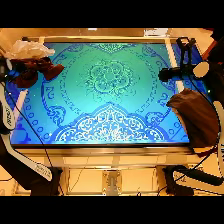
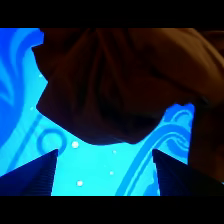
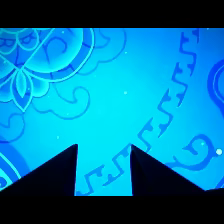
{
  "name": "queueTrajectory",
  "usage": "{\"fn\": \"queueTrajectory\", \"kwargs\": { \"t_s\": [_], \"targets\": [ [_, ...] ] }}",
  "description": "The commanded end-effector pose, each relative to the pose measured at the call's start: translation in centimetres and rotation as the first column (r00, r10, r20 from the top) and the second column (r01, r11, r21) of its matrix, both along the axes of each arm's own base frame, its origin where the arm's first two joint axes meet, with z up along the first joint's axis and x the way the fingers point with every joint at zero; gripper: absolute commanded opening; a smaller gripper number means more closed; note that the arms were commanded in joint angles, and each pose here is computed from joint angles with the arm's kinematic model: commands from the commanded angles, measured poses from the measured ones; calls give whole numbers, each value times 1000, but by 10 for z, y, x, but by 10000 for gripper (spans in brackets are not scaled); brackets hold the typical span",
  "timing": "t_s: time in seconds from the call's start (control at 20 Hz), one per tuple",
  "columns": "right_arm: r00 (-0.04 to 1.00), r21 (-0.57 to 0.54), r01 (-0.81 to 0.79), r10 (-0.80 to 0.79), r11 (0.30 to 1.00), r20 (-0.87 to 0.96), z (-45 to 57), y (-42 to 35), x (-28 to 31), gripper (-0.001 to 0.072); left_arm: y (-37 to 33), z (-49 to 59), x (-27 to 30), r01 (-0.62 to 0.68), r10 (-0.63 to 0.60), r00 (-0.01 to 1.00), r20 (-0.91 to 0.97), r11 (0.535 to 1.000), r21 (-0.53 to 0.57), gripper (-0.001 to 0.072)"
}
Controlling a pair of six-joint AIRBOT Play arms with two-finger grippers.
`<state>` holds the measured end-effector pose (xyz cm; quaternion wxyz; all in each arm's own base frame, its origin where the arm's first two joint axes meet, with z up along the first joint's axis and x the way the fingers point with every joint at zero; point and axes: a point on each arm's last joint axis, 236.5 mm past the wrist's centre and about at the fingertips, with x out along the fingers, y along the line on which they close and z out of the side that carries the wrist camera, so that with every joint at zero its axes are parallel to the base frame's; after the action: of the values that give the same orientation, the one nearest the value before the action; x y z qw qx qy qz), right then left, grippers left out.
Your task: Fold the shirts.
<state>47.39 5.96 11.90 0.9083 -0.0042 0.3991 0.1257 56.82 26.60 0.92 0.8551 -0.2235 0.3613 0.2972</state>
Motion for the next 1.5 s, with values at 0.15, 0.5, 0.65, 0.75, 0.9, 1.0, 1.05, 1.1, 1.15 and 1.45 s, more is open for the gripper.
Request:
{"fn": "queueTrajectory", "kwargs": {
  "t_s": [0.15, 0.5, 0.65, 0.75, 0.9, 1.0, 1.05, 1.1, 1.15, 1.45],
  "targets": [
    [1000, 135, -8, 7, 991, 1, 9, 24, 0, 370, 44, -52, 19, -63, 91, 981, 173, 985, -163, 714],
    [999, 302, -9, -3, 953, 38, 30, 49, 6, 370, 29, -97, 38, -93, 174, 960, 218, 936, -338, 705],
    [999, 356, -7, -12, 934, 53, 38, 56, 9, 370, 18, -97, 57, -53, 181, 944, 275, 907, -417, 580],
    [998, 386, -8, -15, 923, 57, 43, 60, 9, 370, 15, -91, 64, -33, 185, 932, 310, 898, -438, 52],
    [998, 389, -9, -14, 921, 58, 43, 61, 9, 369, -8, -67, 78, 89, 111, 919, 378, 875, -475, 13],
    [998, 389, -10, -14, 921, 58, 43, 62, 9, 369, -31, -30, 91, 230, 16, 886, 463, 853, -469, 13],
    [998, 389, -9, -14, 921, 58, 43, 61, 9, 369, -43, -4, 95, 306, -38, 853, 520, 844, -441, 12],
    [998, 387, -9, -15, 922, 60, 43, 61, 10, 369, -53, 23, 96, 370, -86, 819, 568, 836, -406, 12],
    [998, 386, -8, -19, 923, 68, 45, 60, 11, 369, -65, 51, 96, 429, -135, 781, 610, 825, -367, 11],
    [988, 342, 18, -68, 940, 136, 51, 44, 25, 368, -225, 187, 39, 813, -552, 518, 653, 555, -176, 11]
  ]
}}
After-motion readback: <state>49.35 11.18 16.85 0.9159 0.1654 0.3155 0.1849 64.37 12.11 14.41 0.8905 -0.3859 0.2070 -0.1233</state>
